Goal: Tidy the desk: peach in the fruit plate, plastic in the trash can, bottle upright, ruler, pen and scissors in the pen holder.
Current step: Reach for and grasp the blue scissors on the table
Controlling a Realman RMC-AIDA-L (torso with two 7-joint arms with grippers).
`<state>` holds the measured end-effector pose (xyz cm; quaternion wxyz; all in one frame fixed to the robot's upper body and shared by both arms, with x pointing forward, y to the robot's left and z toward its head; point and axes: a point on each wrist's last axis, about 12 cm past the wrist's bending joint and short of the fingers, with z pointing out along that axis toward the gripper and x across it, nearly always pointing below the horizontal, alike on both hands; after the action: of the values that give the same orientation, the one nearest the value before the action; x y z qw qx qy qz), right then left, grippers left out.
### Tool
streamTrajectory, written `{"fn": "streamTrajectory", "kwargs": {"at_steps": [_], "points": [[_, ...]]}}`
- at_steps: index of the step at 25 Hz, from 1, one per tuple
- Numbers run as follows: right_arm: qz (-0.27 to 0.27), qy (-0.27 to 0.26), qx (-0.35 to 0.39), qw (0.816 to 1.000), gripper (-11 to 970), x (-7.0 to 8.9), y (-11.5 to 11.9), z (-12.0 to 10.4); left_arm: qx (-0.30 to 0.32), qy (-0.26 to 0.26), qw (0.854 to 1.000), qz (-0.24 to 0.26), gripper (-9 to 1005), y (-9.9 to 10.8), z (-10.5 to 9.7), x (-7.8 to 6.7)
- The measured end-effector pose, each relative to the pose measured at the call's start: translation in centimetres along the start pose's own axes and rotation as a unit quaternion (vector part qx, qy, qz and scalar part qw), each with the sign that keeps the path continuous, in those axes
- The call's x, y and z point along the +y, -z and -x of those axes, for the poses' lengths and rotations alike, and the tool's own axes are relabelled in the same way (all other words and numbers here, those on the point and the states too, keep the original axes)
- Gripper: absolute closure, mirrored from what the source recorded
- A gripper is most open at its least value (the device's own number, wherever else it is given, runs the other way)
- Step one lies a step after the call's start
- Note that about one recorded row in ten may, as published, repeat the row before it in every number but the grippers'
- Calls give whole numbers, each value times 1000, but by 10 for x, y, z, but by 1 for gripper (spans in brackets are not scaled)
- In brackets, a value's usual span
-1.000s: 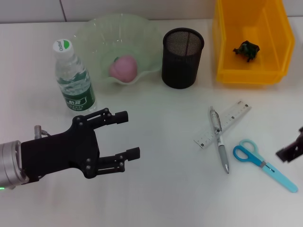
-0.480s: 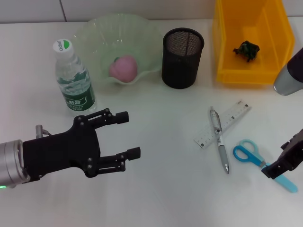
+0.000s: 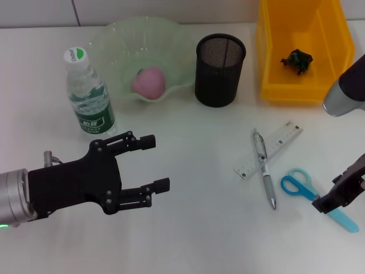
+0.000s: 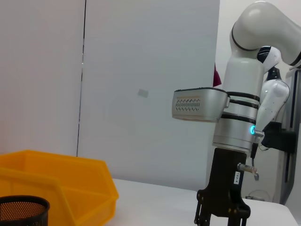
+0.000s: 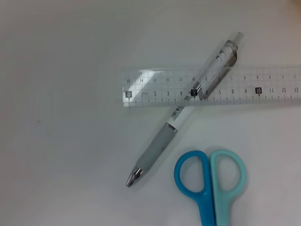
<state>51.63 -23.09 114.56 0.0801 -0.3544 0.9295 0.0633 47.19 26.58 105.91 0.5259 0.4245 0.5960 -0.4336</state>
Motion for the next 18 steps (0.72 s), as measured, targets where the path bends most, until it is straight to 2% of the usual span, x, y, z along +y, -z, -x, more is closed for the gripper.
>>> {"fn": "streamTrajectory", "kwargs": {"at_steps": [5,18], "points": [[2,-1,3,1000,263,1,-6,-2,0,0,1000,-1,188,0,0,0],[5,-8,9,1000,435,-1,-14,-2,-2,-1,1000,-2,188,-1,1,0]]}}
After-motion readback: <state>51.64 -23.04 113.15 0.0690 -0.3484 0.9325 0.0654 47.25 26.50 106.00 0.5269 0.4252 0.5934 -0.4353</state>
